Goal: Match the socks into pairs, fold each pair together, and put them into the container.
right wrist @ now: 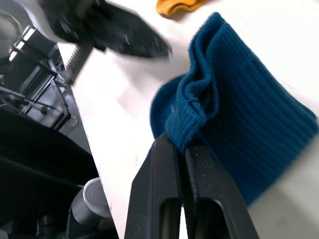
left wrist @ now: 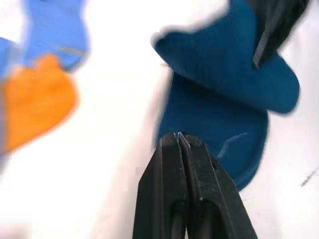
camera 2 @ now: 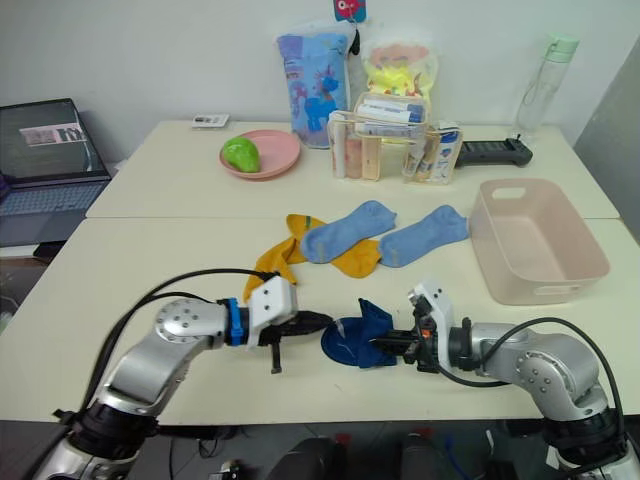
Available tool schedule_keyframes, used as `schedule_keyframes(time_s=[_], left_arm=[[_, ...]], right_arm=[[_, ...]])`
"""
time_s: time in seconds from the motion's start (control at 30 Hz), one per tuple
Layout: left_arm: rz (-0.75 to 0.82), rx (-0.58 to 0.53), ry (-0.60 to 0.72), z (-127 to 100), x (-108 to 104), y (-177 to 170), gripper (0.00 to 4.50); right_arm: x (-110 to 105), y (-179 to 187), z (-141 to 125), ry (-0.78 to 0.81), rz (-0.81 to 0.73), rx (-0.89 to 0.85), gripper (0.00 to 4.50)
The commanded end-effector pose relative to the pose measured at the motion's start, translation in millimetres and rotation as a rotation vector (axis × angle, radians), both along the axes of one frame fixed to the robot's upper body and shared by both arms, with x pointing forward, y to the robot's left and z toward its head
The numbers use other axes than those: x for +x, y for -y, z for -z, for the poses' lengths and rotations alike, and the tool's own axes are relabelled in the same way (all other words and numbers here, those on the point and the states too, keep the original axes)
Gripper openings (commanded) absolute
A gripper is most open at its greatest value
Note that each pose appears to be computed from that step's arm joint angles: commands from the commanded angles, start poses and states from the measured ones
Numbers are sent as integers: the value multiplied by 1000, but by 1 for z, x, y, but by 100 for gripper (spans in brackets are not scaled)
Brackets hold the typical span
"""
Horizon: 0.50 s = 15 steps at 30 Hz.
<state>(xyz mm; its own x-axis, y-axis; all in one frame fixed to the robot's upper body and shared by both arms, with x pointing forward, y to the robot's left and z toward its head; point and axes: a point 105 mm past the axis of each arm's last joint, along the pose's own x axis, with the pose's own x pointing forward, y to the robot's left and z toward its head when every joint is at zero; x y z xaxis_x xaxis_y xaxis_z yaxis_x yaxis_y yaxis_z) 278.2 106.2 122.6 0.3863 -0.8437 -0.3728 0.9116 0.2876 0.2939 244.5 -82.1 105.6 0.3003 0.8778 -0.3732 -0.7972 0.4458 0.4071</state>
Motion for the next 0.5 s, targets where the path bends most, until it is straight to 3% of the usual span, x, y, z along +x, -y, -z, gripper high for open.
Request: schedule_keyframes(time_s=[0.03, 0.2, 0.4, 0.5], left_arm=[[-23, -77, 80, -31, 0, -6, 4], [13, -24, 175, -37, 6, -4, 0], [89, -88, 181, -49, 7, 19, 0], [112, -85, 172, -40, 8, 30, 0]], right_arm=[[2, -7, -8, 25, -32, 47, 0], [-7, -5, -11, 5, -98, 73, 152], [-11, 4, -31, -8, -122, 148, 355], [-11, 12, -41, 13, -113, 156, 355]])
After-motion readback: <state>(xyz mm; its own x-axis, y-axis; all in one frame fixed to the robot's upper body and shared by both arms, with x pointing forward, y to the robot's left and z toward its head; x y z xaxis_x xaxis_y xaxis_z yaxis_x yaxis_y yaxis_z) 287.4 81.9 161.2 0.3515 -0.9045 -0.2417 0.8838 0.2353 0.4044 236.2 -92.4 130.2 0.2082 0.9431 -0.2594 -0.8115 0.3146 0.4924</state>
